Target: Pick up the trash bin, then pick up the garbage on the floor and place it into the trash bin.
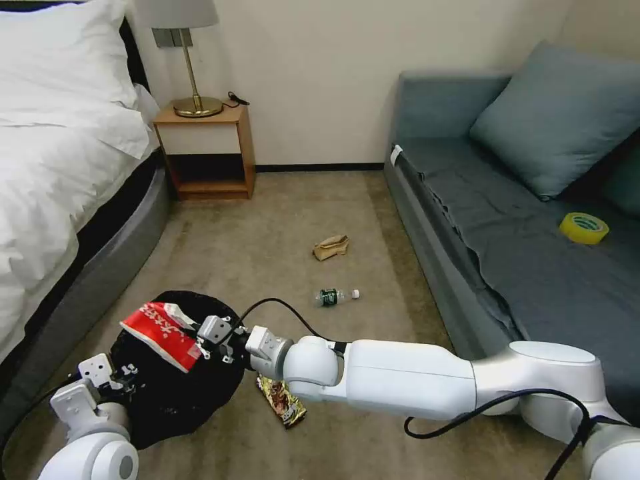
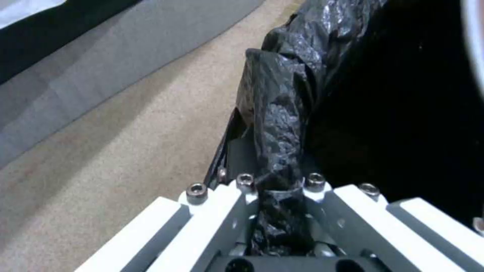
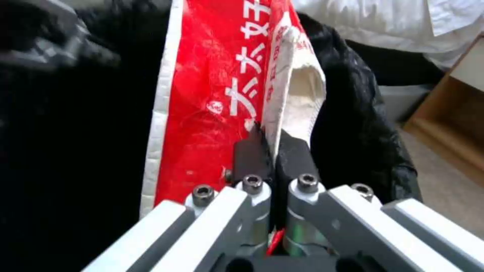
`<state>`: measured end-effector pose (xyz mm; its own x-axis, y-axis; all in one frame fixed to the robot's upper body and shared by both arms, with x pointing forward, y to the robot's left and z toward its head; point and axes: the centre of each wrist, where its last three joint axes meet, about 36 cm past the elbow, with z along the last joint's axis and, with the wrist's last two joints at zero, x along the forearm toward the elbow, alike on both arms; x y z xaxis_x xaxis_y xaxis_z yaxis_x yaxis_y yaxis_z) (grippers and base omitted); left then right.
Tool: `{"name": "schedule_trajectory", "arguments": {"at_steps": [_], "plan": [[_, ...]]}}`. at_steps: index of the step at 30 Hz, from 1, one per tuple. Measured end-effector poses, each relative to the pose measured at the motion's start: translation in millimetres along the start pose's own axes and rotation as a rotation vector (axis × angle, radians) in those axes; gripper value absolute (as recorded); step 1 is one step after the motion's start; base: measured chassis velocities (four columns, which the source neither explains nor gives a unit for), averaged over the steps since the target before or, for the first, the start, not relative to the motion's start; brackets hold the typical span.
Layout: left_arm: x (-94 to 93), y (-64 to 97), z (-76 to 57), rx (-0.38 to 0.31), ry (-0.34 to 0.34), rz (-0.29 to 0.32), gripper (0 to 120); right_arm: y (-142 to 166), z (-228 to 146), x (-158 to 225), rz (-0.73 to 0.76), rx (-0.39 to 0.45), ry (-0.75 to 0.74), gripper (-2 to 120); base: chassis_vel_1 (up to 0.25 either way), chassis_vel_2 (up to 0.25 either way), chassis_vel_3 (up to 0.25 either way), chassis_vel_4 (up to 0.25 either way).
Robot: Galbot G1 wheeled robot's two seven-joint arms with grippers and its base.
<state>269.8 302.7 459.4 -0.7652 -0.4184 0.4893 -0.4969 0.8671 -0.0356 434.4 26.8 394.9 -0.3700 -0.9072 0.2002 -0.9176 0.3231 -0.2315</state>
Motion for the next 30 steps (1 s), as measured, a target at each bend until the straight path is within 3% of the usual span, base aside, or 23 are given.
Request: {"name": "schedule_trajectory", "arguments": {"at_steps": [14, 20, 24, 30], "plan": [[0.6, -0.8, -0.1, -0.001, -0.002, 0.0, 2, -2.6, -10.8, 6.9, 0.037, 0.001, -0.015, 46, 0.0, 0.0, 0.0, 0.0], [-1.3, 1.5, 0.3, -0.005, -0.003, -0.011, 2, -39.1, -35.2, 23.0, 0.176, -0.001, -0.043, 70, 0.0, 0.0, 0.0, 0.0], [-3.4, 5.8, 0.6, -0.007, -0.007, -0.026, 2, -83.4, -26.6, 57.7, 0.369, 0.015, 0.054, 88, 0.0, 0.0, 0.0, 0.0], [-5.3, 8.4, 0.4, -0.007, -0.008, -0.034, 2, -87.1, 0.0, 84.2, 0.509, -0.04, 0.273, 99, 0.0, 0.0, 0.0, 0.0]]}}
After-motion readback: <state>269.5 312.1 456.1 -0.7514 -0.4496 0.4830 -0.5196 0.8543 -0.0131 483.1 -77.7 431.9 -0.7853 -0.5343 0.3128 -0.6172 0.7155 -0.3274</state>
